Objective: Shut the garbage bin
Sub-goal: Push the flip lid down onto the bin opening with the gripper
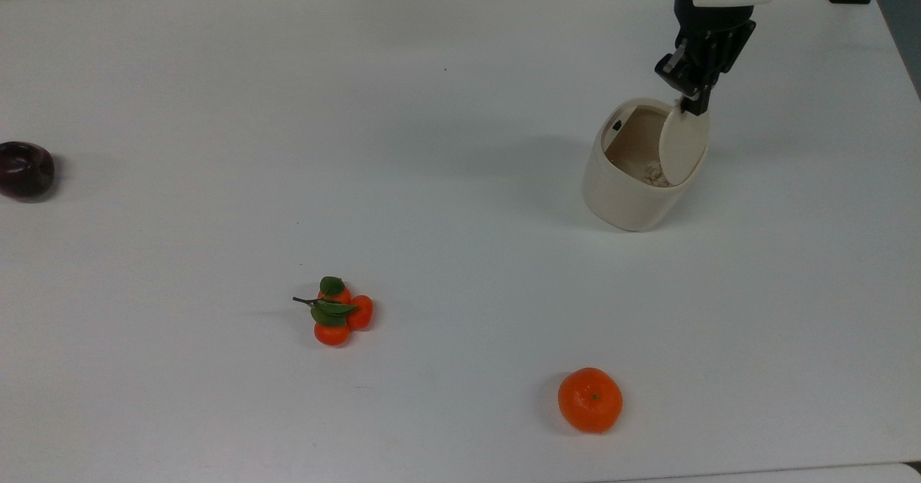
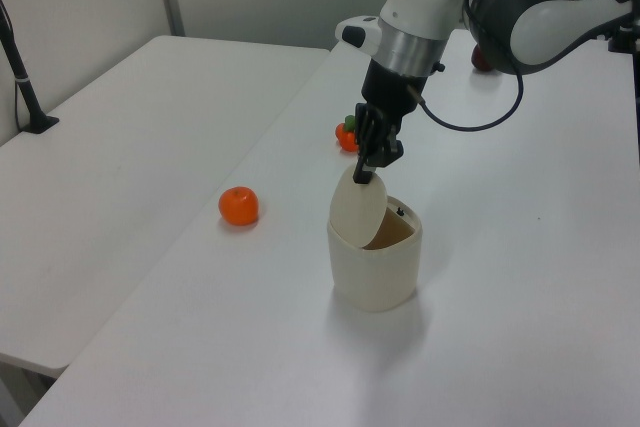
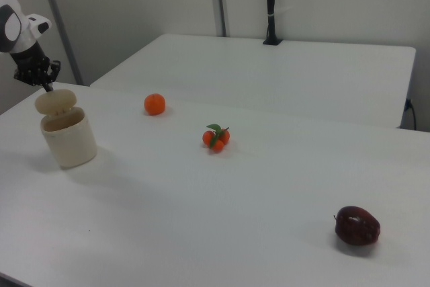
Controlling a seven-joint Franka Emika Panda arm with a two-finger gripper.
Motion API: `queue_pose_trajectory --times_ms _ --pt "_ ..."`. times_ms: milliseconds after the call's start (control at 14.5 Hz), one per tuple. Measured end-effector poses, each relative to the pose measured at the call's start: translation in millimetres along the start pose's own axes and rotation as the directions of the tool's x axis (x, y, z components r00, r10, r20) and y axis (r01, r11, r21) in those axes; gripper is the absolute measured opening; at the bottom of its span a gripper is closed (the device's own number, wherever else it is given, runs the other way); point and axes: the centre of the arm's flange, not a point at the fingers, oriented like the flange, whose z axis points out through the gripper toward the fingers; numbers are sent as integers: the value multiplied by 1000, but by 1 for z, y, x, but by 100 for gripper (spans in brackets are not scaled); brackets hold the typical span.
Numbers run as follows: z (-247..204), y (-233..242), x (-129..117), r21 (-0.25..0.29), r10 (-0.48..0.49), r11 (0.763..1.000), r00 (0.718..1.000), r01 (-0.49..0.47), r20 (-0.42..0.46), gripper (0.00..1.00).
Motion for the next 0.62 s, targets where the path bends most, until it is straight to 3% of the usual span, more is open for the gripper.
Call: queue_pose_trajectory --times_ms 619 --pt "48 9 -27 22 -35 999 989 32 146 1"
